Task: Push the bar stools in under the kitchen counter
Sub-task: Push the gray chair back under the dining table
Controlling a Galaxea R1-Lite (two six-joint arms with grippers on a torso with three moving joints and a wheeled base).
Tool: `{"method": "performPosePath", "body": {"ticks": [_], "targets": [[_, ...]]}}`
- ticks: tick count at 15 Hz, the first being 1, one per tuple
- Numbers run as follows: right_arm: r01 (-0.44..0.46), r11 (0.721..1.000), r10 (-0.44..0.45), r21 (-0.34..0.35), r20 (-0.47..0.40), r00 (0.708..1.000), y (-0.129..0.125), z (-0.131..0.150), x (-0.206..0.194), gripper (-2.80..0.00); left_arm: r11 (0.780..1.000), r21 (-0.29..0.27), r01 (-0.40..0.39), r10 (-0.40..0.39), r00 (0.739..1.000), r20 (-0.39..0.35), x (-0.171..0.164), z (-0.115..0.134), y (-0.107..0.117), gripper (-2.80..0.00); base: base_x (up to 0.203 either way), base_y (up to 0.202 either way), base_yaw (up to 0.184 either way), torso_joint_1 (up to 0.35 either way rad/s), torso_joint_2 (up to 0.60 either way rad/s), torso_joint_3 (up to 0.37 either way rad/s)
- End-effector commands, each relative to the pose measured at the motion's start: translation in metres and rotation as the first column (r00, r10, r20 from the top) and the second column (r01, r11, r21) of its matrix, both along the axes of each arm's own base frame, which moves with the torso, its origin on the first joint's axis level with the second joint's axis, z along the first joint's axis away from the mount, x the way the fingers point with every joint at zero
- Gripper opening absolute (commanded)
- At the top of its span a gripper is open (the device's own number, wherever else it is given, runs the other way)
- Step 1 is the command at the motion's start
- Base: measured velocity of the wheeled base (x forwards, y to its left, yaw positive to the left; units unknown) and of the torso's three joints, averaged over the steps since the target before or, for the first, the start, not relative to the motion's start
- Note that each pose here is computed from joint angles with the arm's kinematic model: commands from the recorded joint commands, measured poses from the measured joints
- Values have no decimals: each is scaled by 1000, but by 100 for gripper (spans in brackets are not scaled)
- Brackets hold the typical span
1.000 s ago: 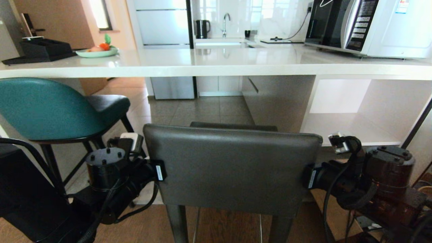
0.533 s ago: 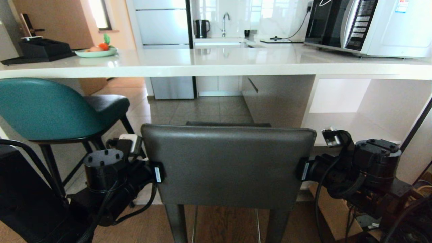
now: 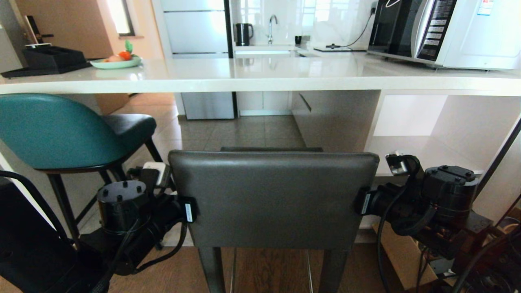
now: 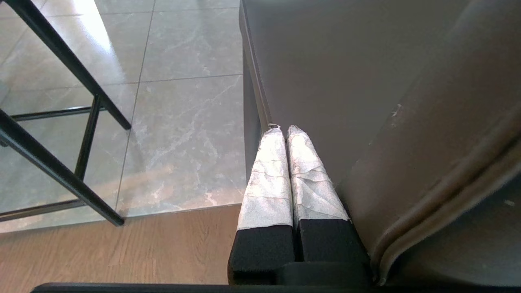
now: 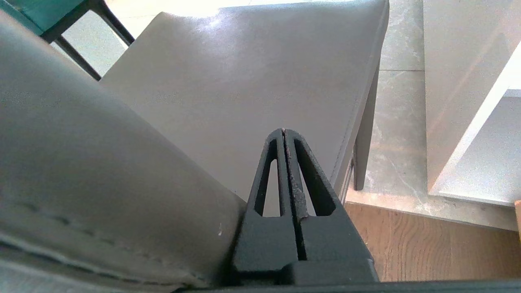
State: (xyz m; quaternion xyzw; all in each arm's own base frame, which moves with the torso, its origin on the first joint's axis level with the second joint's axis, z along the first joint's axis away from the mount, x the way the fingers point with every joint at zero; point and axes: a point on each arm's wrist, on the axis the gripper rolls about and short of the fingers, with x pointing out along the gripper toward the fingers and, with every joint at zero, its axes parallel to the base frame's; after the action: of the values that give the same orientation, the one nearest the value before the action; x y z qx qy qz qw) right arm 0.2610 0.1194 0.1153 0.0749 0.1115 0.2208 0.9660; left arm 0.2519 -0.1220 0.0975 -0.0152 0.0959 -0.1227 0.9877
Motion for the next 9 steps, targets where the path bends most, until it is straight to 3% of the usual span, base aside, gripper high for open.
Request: {"method": "performPosePath", "body": {"ticks": [1,5,9], "targets": [[1,1000,-1,2,2,1000,0,0,0,-280,1000,-8,-3,3,1000,14,0,2,0,-280,0,0,0,0,0,0],[1,1000,-1,1,0,1000,1,-1,1,-280,1000,0,-2,2,1000,-5,-3,-2,1,-280,22,0,0,-1,1,1],[1,1000,-1,0,-2,1000,1,-2,2,-280,1000,0,-2,2,1000,-4,-2,-2,1,-280,186,0,1,1,-1,1]]}}
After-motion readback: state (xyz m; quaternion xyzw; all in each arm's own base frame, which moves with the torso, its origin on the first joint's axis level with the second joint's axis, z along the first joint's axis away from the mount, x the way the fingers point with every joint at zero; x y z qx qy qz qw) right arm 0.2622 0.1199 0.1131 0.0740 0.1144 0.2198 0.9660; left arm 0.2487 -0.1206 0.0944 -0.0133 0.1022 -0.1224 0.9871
